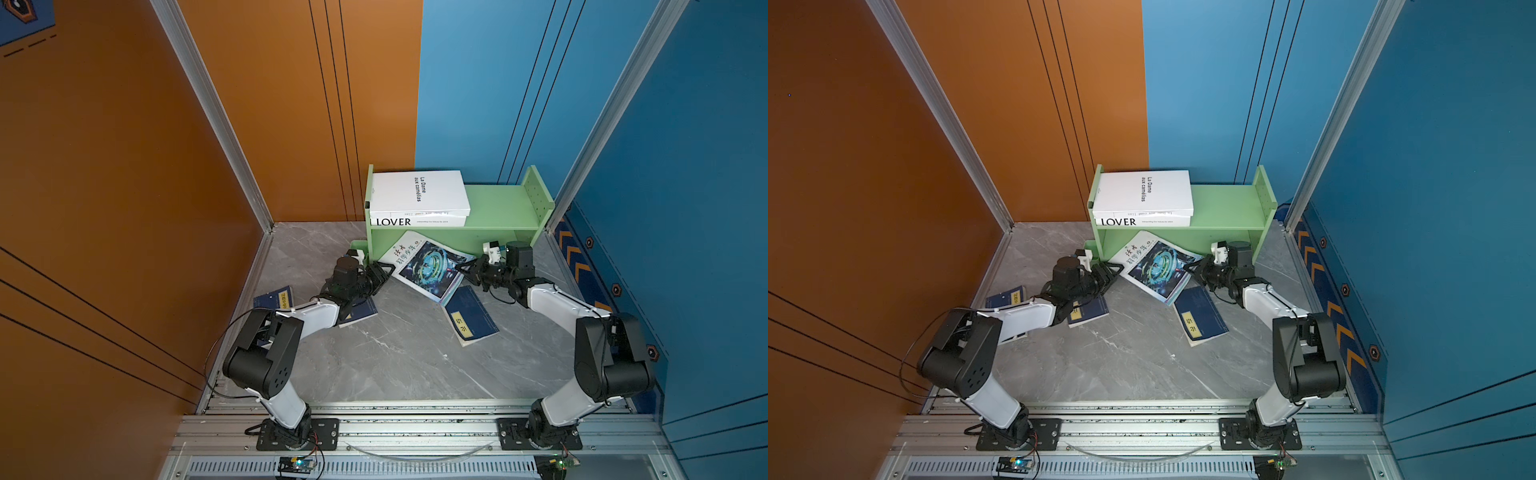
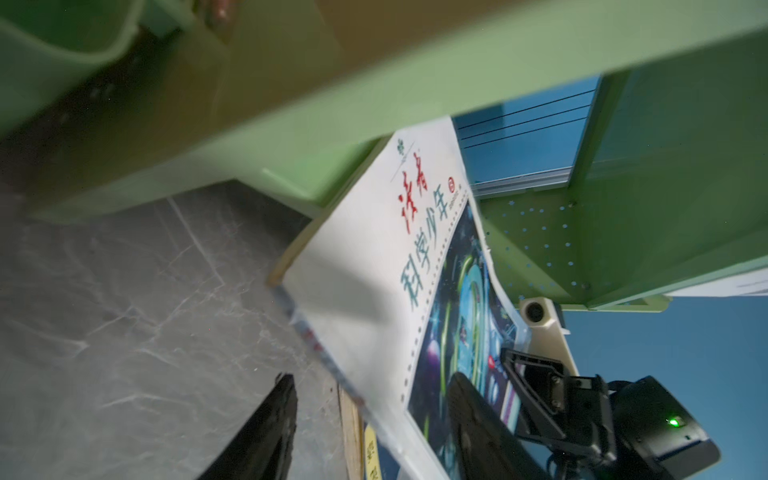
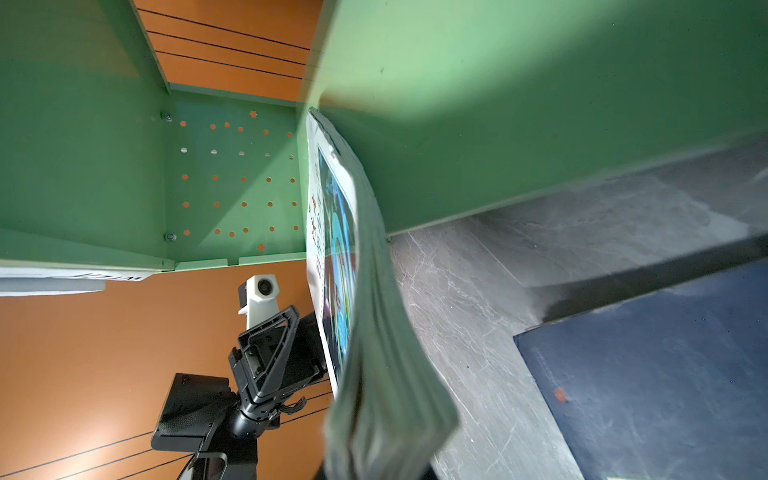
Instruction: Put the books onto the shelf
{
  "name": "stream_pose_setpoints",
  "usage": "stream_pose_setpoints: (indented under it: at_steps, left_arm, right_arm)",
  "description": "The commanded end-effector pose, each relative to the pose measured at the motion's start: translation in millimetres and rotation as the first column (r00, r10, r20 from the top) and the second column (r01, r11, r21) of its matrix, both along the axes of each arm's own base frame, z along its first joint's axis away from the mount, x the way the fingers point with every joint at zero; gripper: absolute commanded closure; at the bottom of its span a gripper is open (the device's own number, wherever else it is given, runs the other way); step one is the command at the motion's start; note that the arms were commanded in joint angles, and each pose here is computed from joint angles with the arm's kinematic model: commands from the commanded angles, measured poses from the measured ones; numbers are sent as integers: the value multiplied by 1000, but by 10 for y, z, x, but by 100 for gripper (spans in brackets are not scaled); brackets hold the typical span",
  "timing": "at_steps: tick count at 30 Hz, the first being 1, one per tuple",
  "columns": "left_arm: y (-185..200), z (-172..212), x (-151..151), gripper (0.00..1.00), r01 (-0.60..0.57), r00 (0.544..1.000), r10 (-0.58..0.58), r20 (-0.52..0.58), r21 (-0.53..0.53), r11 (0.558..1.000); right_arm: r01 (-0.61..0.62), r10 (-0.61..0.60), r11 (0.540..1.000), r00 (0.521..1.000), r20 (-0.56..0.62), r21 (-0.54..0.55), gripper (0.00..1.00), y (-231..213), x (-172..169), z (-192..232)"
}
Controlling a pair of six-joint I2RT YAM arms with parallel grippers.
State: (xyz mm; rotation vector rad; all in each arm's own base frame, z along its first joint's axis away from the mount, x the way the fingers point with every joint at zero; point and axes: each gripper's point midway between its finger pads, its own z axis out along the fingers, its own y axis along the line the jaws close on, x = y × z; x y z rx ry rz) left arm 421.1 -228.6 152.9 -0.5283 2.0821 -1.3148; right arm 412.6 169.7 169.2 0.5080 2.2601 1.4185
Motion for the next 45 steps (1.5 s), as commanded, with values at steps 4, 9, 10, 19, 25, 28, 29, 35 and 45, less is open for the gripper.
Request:
stream_pose_setpoints:
  at_steps: [4,9,10,19,25,28,29,35,45]
  left_arm:
    - [-132,115,132,62,4,999,-3,33,-45,999]
    - [-162,66,200,92,-36,999,38,24,-59,998]
    - [-169,69,210,94,-45,999,47,25,-67,997]
    - [-146,167,268,100,-225,970,237,48,-180,958]
    - [-161,292,342,100,-338,924,374,83,-284,898]
    - [-190,269,350,100,-379,906,416,82,-281,881]
    - [-194,270,341,100,-393,899,430,85,-278,876]
    - [-147,275,286,100,-466,858,504,93,-270,843]
    - [-123,307,241,100,-515,828,552,99,-254,819]
  right_arm:
    - [4,-5,1000,999,44,27,89,6,153,160]
    - [26,-29,998,998,55,54,89,12,297,206]
    - [34,-37,997,998,56,64,88,10,328,215]
    - [117,-118,993,993,24,25,40,-58,357,147]
    - [115,-116,992,993,-10,-56,38,-8,-9,-8]
    - [106,-110,990,993,-33,-93,39,61,-167,-98]
    - [101,-105,989,994,-39,-108,39,80,-204,-124]
    - [103,-111,986,992,-58,-134,46,171,-266,-238]
    - [192,-193,980,981,-16,-41,67,246,-211,-177]
